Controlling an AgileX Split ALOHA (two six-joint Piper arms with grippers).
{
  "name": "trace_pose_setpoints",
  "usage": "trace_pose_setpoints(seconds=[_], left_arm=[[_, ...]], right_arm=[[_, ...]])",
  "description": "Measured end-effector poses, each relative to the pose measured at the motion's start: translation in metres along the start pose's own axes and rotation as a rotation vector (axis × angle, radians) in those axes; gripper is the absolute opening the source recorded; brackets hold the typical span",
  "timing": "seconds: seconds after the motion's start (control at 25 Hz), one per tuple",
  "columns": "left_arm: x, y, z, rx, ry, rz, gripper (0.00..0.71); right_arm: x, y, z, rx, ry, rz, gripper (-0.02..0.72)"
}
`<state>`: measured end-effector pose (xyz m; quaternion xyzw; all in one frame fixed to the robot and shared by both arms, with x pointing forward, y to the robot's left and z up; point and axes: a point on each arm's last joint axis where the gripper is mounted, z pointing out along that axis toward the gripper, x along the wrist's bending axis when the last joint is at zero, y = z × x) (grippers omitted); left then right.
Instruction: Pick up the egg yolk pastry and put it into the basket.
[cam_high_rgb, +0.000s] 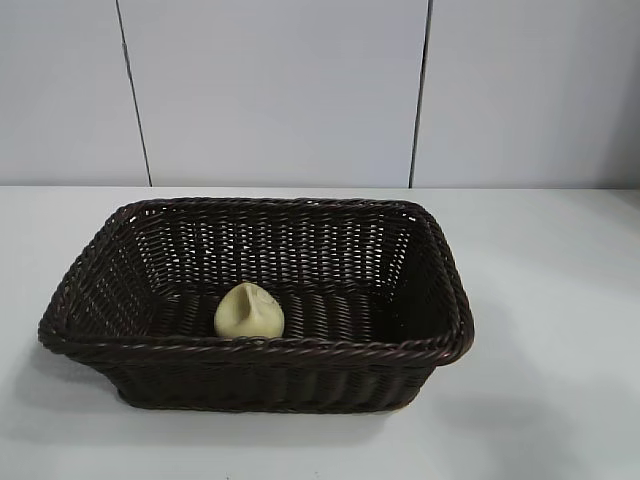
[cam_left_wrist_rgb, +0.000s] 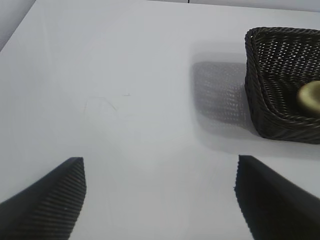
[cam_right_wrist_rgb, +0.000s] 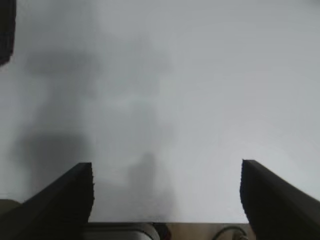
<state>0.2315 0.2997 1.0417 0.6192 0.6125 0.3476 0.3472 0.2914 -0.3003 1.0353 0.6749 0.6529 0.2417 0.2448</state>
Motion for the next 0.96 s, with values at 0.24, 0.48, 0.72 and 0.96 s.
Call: trace_pose_setpoints(seconds=[0.24, 0.48, 0.72, 0.96], left_arm=[[0.0, 0.0, 0.0, 0.0, 0.0, 0.0, 0.595], [0.0, 0.0, 0.0, 0.0, 0.0, 0.0, 0.595], [0.0, 0.0, 0.0, 0.0, 0.0, 0.0, 0.595], [0.0, 0.0, 0.0, 0.0, 0.0, 0.0, 0.595]], right_arm=[[-0.003, -0.017, -0.024, -0.196, 0.015, 0.011, 0.579], [-0.005, -0.036, -0.041, -0.349, 0.026, 0.021, 0.579], [-0.005, -0.039, -0.043, -0.369, 0.028, 0.022, 0.579], [-0.005, -0.039, -0.043, -0.369, 0.028, 0.022, 0.579]])
